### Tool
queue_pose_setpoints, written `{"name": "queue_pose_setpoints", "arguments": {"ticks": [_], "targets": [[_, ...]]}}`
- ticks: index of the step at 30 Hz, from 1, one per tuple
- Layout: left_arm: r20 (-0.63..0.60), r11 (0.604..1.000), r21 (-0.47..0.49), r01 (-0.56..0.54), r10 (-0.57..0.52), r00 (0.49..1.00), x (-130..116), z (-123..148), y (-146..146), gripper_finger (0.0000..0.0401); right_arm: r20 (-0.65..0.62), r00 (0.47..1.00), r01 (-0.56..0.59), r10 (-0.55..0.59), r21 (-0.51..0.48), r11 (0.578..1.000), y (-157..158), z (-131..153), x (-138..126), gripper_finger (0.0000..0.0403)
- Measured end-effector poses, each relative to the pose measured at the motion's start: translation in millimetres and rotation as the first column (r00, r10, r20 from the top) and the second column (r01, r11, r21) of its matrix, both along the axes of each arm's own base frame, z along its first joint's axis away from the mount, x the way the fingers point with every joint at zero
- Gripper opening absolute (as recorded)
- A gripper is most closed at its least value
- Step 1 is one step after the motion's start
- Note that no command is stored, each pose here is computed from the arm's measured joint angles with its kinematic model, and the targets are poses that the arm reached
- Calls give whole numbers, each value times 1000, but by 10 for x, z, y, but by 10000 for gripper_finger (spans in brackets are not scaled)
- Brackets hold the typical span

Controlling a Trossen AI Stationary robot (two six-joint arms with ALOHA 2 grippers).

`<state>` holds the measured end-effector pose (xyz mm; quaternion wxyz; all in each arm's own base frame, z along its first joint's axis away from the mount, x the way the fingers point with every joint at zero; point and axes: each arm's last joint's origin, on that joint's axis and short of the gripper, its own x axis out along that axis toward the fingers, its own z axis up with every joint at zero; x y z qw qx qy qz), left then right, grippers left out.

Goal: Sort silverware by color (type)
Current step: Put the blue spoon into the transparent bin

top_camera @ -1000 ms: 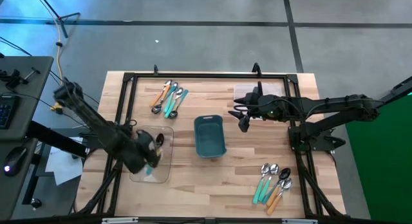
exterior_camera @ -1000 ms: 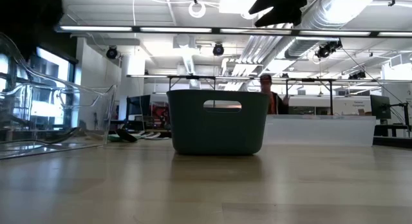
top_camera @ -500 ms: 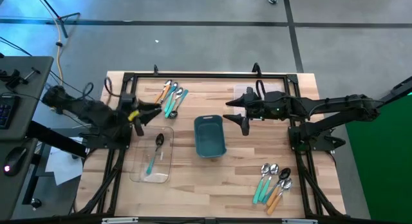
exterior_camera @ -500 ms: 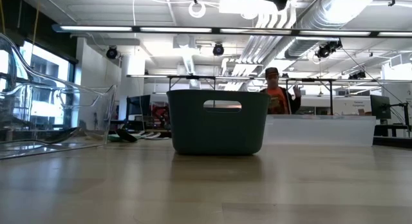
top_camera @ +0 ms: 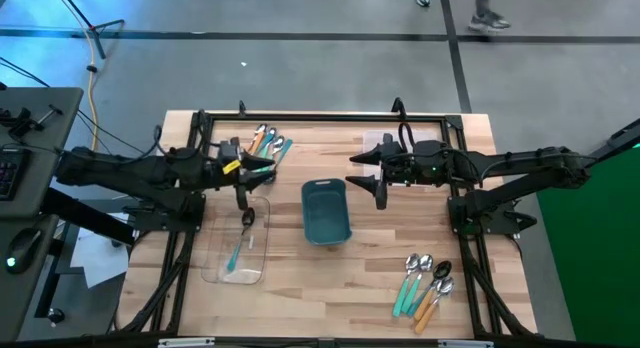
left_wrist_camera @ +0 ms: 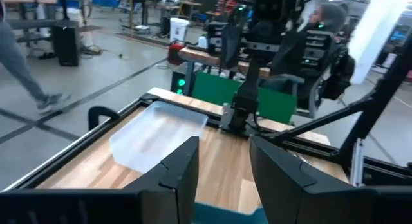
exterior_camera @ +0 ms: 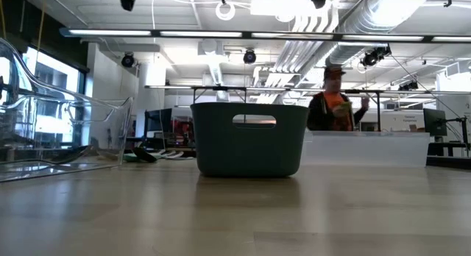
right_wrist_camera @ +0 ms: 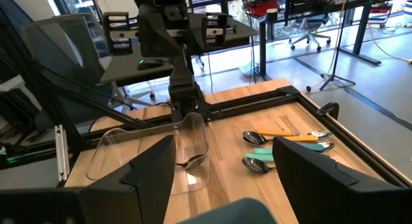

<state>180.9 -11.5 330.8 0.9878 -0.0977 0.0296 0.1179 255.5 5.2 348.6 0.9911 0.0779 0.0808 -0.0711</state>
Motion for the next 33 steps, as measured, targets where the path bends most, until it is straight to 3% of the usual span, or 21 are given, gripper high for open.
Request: {"name": "queue_pose_setpoints", "arguments": {"ticks": [29, 33], "targets": [[-8, 999, 29, -14, 14, 1000, 14, -5, 27, 127, -7, 1000, -1, 0, -27, 1000, -1, -3, -1, 245], [-15, 996, 36, -82, 82, 996, 35, -20, 43, 127, -7, 1000, 0, -1, -27, 1000, -2, -4, -1, 245]]}}
